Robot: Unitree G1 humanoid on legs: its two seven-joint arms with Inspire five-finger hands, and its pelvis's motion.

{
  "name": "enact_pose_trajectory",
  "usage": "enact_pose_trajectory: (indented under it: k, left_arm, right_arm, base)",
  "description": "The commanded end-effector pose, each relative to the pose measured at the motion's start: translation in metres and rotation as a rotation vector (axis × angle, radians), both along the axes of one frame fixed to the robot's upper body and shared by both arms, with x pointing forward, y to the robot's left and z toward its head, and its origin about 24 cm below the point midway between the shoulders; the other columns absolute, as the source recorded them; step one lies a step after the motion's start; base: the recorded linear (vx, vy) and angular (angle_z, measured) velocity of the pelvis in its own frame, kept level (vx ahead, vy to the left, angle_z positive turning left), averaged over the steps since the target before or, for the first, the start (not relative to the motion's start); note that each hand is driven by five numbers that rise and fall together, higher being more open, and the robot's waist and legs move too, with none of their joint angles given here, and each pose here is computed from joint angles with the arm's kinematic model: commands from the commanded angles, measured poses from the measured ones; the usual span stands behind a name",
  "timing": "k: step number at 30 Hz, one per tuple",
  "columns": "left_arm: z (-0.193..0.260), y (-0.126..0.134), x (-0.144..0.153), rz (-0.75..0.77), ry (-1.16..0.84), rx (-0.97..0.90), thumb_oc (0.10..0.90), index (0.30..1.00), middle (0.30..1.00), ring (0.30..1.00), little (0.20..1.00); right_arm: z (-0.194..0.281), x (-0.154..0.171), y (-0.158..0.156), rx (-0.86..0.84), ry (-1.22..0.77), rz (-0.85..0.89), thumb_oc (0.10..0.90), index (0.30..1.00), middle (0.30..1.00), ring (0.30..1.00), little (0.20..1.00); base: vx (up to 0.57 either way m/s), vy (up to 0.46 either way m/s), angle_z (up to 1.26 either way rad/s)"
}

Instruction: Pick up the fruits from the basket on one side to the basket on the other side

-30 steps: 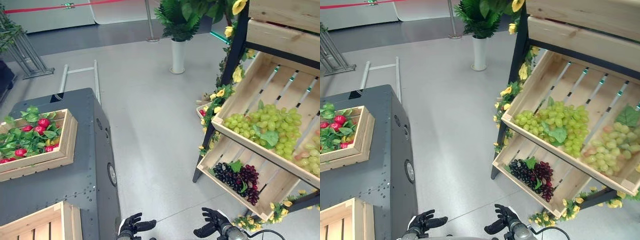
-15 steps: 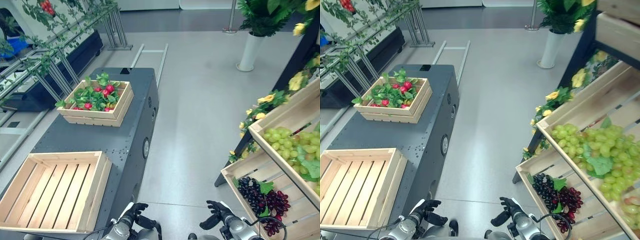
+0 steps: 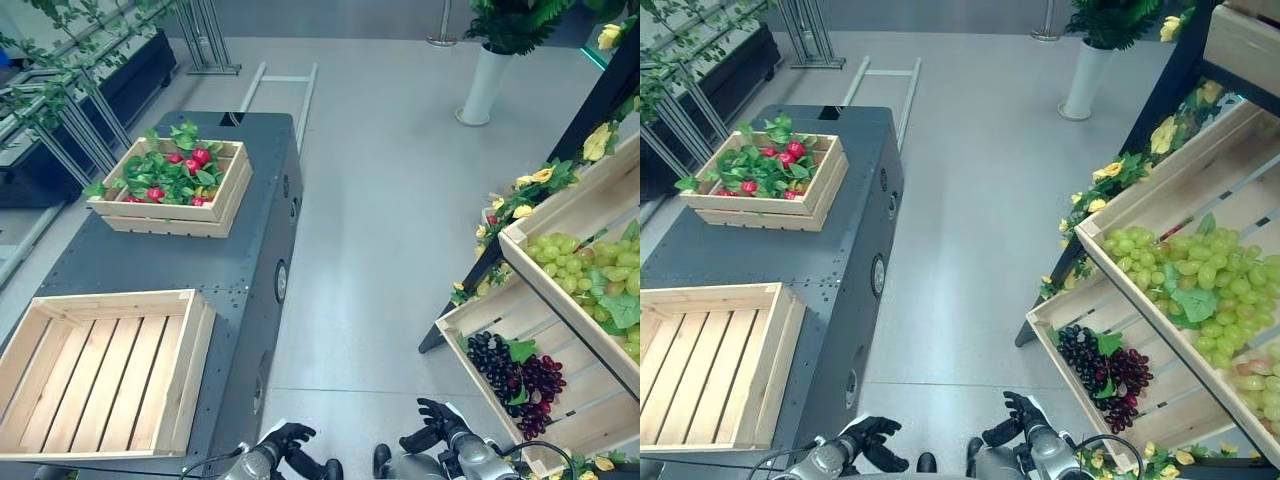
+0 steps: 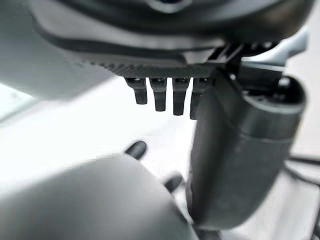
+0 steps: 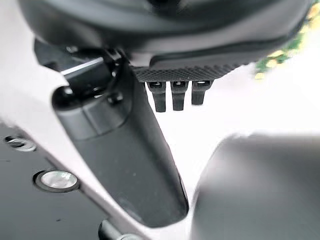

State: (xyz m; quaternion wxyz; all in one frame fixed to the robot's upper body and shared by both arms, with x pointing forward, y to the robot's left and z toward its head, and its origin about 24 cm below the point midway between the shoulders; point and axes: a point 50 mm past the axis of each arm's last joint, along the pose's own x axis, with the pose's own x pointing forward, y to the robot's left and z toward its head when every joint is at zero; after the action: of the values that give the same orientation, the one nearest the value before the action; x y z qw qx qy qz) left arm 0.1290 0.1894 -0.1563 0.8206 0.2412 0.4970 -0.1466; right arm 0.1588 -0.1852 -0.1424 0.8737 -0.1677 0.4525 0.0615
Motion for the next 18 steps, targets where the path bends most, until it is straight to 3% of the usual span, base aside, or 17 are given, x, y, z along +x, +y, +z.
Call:
enact_pose_trajectory:
  k: [1, 6, 9, 18]
  left_arm:
    - [0.002, 0.006, 0.006, 0.091, -0.053, -0.004, 0.800, 0.900, 0.900, 0.900, 0.900]
    - [0.006, 0.008, 0.017, 0.188, -0.089, -0.019, 0.800, 0.900, 0.900, 0.900, 0.900]
    - [0.009, -0.002, 0.021, 0.061, -0.132, -0.042, 0.800, 0.900, 0.900, 0.900, 0.900]
    - [0.006, 0.001, 0.010, 0.210, -0.163, -0.027, 0.800, 0.900, 0.900, 0.900, 0.900]
  right_arm:
    - [0.002, 0.009, 0.010, 0.071, -0.023, 0.063, 0.800, 0.900, 0.900, 0.900, 0.900]
    - [0.000, 0.009, 0.008, 0.080, 0.037, 0.116, 0.800, 0.900, 0.900, 0.900, 0.900]
    - [-0.001, 0.005, 0.002, 0.111, 0.068, 0.039, 0.800, 0.900, 0.900, 0.900, 0.900]
    - [-0.012, -0.020, 0.003, 0.143, 0.141, -0.026, 0.800, 0.900, 0.900, 0.900, 0.900]
  base:
    - [0.01, -0.244, -0.07]
    - [-0.02, -0.212, -0.12]
    - [0.03, -0.134, 0.21]
    - [0.05, -0.057, 0.10]
